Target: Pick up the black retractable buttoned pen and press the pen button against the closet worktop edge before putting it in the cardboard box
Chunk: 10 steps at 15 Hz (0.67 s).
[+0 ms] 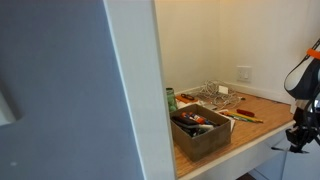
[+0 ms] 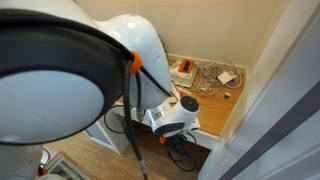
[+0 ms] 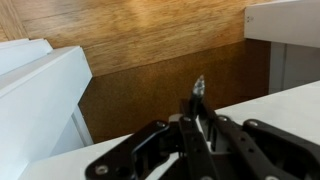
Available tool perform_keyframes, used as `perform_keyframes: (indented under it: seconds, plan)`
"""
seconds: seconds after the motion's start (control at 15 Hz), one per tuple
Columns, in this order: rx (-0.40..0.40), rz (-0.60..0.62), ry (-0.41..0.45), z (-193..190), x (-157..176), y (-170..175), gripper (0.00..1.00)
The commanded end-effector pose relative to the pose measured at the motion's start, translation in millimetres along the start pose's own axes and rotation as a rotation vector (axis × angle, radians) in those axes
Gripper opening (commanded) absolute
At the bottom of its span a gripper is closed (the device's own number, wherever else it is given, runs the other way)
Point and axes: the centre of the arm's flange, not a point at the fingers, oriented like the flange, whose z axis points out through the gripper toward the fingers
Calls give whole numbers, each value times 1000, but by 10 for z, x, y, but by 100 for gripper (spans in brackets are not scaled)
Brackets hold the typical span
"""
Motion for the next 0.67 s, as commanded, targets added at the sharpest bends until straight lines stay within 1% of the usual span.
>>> perform_keyframes:
  seconds: [0.0, 0.2, 0.33, 0.47, 0.6]
  plan:
    - [85, -12, -24, -256, -3, -65, 3]
    - [146, -13, -109, -455, -115, -92, 4]
    - [187, -13, -151, -577, -168, -86, 4]
    - [222, -13, -153, -721, -204, -62, 4]
    - [234, -24, -102, -931, -231, -56, 3]
